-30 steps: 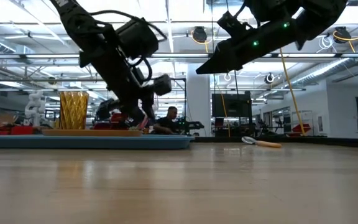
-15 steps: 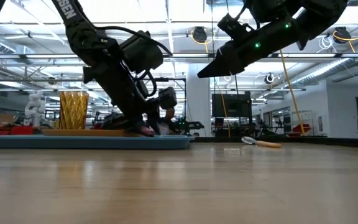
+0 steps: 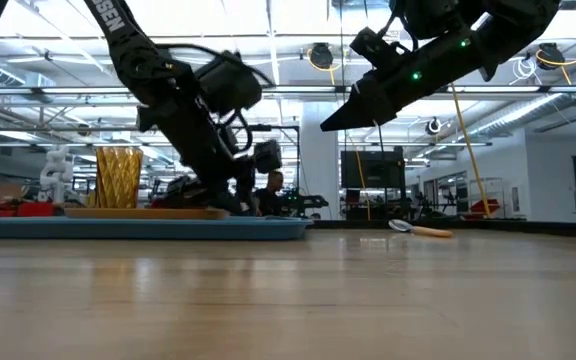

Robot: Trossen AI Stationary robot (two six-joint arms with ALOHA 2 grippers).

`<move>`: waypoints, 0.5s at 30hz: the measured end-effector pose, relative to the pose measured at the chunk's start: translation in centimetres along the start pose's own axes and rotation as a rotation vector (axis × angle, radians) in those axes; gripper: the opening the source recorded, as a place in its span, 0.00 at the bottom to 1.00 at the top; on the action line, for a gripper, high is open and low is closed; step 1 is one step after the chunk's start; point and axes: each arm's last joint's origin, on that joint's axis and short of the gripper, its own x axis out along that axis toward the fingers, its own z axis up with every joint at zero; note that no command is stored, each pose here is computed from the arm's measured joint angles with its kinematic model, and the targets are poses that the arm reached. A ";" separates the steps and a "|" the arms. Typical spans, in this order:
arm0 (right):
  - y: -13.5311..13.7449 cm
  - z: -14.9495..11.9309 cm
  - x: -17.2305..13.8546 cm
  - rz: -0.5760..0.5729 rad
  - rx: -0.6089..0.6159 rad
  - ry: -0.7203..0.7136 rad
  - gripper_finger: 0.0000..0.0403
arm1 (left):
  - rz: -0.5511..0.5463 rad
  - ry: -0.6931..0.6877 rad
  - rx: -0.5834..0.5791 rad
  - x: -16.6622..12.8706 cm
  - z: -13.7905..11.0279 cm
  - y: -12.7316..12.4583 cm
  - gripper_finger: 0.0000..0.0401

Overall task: Pick and place plate/cup/fork/spoon on tray
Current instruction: Put the red fork on the blue tray

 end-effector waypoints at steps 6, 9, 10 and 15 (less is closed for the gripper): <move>0.0 -0.2 0.0 0.009 -0.048 0.017 0.31 | -0.061 -0.041 0.062 -2.0 2.3 -0.8 0.22; 0.1 -0.2 0.0 0.065 -0.090 0.006 0.31 | -0.105 -0.072 0.105 -3.4 3.7 -1.3 0.22; 0.0 -0.2 0.1 0.085 -0.097 -0.002 0.31 | -0.119 -0.076 0.135 -3.9 4.1 -1.4 0.22; -1.4 0.0 0.8 0.102 -0.002 -0.062 0.30 | -0.188 -0.122 0.275 -6.6 6.1 -1.8 0.22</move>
